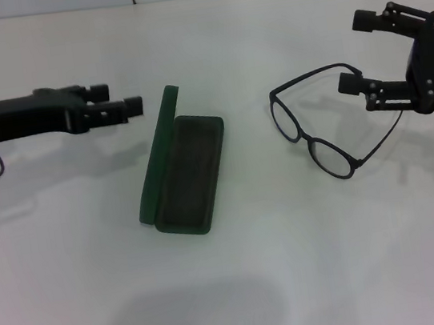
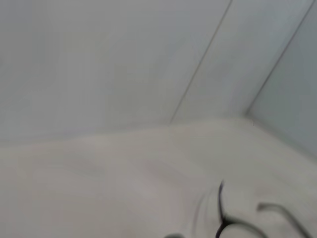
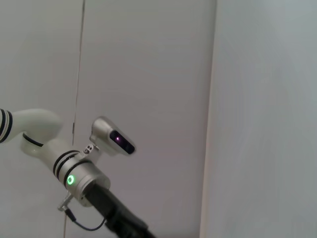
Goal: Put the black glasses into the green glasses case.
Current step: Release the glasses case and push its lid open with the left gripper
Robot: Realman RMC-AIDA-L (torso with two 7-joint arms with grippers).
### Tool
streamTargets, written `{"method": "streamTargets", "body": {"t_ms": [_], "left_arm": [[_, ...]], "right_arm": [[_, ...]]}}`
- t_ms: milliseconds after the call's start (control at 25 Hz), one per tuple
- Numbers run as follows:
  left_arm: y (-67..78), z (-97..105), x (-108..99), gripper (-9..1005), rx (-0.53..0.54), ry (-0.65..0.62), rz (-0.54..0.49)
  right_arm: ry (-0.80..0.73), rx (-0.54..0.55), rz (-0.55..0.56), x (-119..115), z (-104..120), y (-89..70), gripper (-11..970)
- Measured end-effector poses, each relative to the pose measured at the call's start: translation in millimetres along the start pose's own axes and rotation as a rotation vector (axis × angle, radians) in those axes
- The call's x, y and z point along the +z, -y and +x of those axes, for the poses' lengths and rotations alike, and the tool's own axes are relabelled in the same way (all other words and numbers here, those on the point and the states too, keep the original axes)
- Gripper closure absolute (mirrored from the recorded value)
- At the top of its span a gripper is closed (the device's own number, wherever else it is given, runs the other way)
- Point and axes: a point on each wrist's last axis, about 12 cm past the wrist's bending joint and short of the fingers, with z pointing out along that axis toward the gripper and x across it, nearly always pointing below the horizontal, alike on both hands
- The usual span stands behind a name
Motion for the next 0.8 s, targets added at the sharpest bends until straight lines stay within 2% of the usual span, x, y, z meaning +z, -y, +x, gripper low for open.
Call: {"method": "streamTargets", "body": {"t_ms": [240,440,560,800], "left_arm": [[7.2,-8.8,22.4,121,0.003,-0.123,-0.019],[6.6,-9.9,41.0,121,-0.004,-0.227,-0.087],[11.8,-11.5,52.4,121,0.011,-0.275,-0.097],[17.0,-14.9,59.6,122,0.022,-0.312,-0.096]], "right_arm": [[-0.001,-0.008,0.008,1.5,0.4,0.8,105],[-0.005,-0.01,0.01,5.5,1.3,0.8,105],[-0.006,-0.011,0.009,5.6,1.4,0.7,105],[-0.014,-0.019,-0.003,7.0,0.9,0.5,106]]}}
